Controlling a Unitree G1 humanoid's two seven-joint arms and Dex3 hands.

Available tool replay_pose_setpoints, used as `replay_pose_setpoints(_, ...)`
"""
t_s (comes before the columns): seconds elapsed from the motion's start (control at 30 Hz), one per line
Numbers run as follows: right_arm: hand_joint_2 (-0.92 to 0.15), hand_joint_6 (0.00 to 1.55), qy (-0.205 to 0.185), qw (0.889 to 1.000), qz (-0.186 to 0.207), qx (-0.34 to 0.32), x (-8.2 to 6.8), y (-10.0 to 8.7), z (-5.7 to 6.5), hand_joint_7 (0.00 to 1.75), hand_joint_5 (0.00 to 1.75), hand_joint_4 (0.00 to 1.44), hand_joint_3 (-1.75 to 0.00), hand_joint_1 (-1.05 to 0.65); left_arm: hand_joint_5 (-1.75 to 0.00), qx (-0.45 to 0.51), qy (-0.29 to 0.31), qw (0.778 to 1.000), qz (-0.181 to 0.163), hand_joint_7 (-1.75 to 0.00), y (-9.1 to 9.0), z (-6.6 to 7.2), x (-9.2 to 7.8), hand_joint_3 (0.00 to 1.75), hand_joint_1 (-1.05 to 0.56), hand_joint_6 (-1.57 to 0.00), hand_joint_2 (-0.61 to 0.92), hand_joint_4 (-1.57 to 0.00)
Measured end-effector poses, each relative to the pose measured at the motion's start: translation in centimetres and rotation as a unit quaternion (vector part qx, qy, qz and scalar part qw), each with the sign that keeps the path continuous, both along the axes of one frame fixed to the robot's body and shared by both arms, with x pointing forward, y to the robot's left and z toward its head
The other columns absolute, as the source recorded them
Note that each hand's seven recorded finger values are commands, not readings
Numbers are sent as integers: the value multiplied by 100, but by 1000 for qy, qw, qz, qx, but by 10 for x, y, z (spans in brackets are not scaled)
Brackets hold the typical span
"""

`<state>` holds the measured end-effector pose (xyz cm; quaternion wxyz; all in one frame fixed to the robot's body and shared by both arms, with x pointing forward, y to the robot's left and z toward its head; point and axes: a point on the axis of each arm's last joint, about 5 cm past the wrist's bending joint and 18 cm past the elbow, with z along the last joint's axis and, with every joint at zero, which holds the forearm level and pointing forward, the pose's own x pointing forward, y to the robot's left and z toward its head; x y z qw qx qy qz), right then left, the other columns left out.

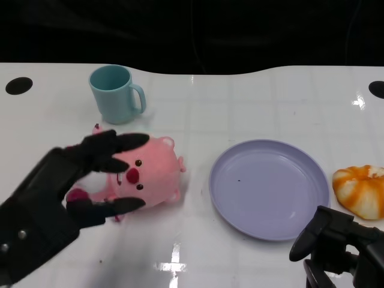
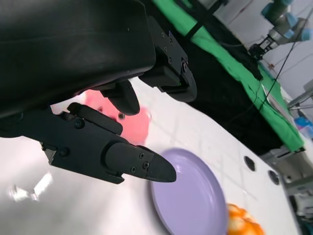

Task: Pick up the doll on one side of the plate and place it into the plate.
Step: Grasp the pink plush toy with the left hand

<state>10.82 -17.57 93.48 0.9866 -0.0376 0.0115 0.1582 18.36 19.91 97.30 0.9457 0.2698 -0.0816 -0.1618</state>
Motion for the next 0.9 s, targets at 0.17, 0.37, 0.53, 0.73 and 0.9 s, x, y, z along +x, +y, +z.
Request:
replay_pose_setpoints(0.17, -54, 49, 0, 1000, 0, 0, 0, 0, 0, 151, 175, 67, -119, -18, -67, 112, -31, 993, 12, -5, 1, 1, 9, 2, -61, -32, 92, -7)
replay_pose_setpoints(0.37, -54, 49, 0, 1000, -1, 0, 0, 0, 0, 151, 175, 67, -118, -19, -53, 228, -60, 971, 38, -1, 0, 2, 21, 1, -64, -28, 91, -1)
replay_pose_setpoints(0.53, -54, 50, 0, 1000, -2, -2, 0, 0, 0, 150, 175, 66, -117, -20, -39, 314, -64, 946, 57, -1, -1, 9, 34, 0, -66, -25, 91, 0)
replay_pose_setpoints(0.73, -54, 50, 2, 1000, -2, -1, 0, 0, 0, 149, 175, 66, -116, -20, -35, 370, -52, 926, 59, 0, -3, 8, 47, 0, -68, -23, 91, 0)
replay_pose_setpoints(0.9, -55, 50, 3, 1000, -3, -1, 0, 0, 0, 149, 175, 66, -116, -21, -33, 392, -30, 918, 55, 0, -4, 2, 61, 0, -69, -23, 89, 0)
